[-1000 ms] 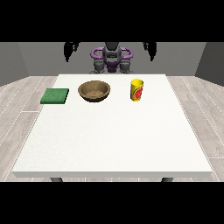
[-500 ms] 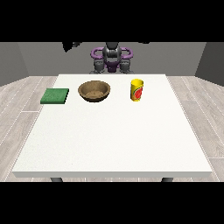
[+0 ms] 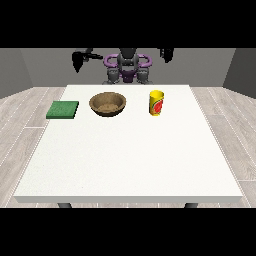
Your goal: Pick the cup and pour the ball into the bowl, then pick the bowl and place it on the pad
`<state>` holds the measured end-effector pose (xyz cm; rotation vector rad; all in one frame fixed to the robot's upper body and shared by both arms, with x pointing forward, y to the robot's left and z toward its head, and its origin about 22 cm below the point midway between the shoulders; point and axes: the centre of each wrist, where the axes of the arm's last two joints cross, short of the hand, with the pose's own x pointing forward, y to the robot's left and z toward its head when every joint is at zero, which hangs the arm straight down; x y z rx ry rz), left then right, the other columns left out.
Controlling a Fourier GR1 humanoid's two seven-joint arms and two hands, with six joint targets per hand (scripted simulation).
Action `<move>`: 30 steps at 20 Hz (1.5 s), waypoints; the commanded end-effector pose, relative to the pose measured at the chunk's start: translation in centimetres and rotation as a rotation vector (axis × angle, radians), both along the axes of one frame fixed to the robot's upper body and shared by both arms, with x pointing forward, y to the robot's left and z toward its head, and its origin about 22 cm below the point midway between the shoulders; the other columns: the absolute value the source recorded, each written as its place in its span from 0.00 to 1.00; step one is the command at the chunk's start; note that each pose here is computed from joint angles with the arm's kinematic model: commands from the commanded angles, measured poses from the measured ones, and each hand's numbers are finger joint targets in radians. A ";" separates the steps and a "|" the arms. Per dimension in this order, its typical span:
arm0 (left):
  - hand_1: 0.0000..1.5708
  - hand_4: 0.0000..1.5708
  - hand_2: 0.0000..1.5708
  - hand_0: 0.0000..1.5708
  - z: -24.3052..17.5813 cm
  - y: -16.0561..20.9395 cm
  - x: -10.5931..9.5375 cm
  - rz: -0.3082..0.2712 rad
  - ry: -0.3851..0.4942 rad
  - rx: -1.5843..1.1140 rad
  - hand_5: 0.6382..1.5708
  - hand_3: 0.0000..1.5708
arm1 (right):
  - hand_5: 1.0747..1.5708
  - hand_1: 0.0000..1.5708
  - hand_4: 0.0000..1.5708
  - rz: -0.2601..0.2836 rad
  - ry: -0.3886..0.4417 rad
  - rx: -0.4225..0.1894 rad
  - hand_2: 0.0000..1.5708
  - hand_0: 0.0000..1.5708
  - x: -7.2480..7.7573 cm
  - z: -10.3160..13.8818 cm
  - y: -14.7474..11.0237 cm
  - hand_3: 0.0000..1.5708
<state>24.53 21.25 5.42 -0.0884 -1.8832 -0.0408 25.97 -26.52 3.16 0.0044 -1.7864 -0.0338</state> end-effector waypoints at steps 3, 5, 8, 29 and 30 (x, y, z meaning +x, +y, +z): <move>0.00 0.00 0.00 0.00 1.1 2.6 4.0 0.067 -0.096 0.073 0.69 0.00 | 0.98 0.00 0.00 0.026 -0.118 -0.007 0.00 0.00 2.2 0.2 -0.6 0.00; 0.00 0.00 0.00 0.00 1.6 4.0 5.5 0.102 -0.134 0.104 0.66 0.00 | 0.98 0.00 0.00 0.043 -0.153 -0.034 0.00 0.00 3.0 0.8 0.0 0.00; 0.00 0.00 0.00 0.00 -0.6 5.9 6.3 0.103 -0.135 0.119 0.66 0.00 | 0.98 0.00 0.00 0.054 -0.146 -0.048 0.00 0.00 3.1 0.5 0.1 0.00; 0.00 0.00 0.00 0.00 -7.5 4.1 11.1 0.166 -0.126 0.115 0.66 0.00 | 0.97 0.00 0.00 0.059 -0.181 -0.017 0.00 0.00 6.0 0.0 -7.9 0.00; 0.00 0.00 0.00 0.00 -9.7 4.5 9.9 0.182 -0.143 0.108 0.65 0.00 | 0.98 0.00 0.00 0.080 -0.166 -0.019 0.00 0.00 5.6 0.2 -7.2 0.00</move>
